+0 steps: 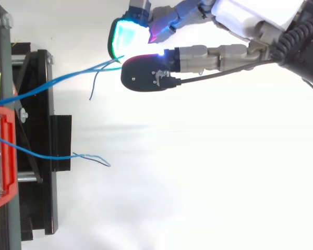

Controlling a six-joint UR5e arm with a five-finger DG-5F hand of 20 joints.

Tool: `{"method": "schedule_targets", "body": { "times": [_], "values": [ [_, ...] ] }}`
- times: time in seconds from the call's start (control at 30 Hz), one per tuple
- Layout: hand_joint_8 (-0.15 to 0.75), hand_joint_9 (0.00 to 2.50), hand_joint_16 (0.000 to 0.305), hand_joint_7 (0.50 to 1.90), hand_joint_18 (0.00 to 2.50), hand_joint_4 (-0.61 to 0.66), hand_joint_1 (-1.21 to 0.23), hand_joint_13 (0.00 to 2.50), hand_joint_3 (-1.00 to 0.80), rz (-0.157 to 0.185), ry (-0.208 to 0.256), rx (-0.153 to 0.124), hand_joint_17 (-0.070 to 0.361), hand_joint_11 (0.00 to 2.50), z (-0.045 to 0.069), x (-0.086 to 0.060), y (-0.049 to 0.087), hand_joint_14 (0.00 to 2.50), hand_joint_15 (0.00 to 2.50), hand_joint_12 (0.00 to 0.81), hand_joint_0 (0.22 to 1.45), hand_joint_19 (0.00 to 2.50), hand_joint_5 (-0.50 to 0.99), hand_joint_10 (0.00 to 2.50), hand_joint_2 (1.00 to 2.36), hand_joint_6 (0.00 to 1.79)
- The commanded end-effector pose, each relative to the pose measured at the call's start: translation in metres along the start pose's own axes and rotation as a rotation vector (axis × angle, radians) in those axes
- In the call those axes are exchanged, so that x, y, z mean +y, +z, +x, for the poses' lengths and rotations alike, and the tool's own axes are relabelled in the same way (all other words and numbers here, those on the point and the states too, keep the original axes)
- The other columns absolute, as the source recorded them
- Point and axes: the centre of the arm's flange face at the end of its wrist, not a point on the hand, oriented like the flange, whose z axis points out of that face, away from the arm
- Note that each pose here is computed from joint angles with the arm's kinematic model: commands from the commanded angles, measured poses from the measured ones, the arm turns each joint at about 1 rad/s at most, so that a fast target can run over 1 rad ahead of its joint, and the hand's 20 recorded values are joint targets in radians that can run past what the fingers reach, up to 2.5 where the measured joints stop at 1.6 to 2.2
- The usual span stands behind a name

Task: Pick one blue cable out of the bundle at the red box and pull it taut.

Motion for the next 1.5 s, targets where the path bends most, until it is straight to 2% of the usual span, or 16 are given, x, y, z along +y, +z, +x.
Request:
{"method": "schedule_targets", "body": {
  "times": [0.0, 0.1, 0.33, 0.47, 1.47],
  "values": [
    [0.466, 0.89, 0.070, 1.14, 0.50, 0.02, -0.85, 0.54, 0.04, 0.000, 0.000, 0.000, 0.158, 0.71, 0.0001, -0.0003, 0.0001, 0.01, 0.17, 0.512, 0.60, 0.31, -0.09, 0.01, 1.05, 0.92],
    [0.484, 0.88, 0.069, 1.16, 0.47, 0.03, -0.85, 0.49, 0.06, 0.002, -0.001, 0.000, 0.155, 0.70, 0.0001, -0.0004, 0.0000, 0.00, 0.12, 0.506, 0.62, 0.31, -0.09, 0.01, 1.00, 0.92],
    [0.477, 0.90, 0.070, 1.14, 0.47, 0.03, -0.85, 0.53, 0.06, 0.002, -0.001, 0.000, 0.157, 0.75, 0.0001, -0.0004, 0.0000, 0.01, 0.16, 0.516, 0.62, 0.28, -0.09, 0.01, 1.00, 0.92],
    [0.469, 0.92, 0.072, 1.14, 0.49, 0.02, -0.85, 0.59, 0.03, 0.002, -0.001, 0.000, 0.161, 0.76, 0.0001, -0.0004, 0.0000, 0.01, 0.22, 0.528, 0.60, 0.27, -0.09, 0.01, 1.06, 0.92],
    [0.450, 0.93, 0.074, 1.15, 0.54, 0.02, -0.85, 0.63, 0.02, 0.002, -0.001, 0.000, 0.167, 0.77, 0.0001, -0.0004, 0.0000, 0.01, 0.28, 0.509, 0.58, 0.30, -0.08, 0.01, 1.10, 0.91]
  ]
}}
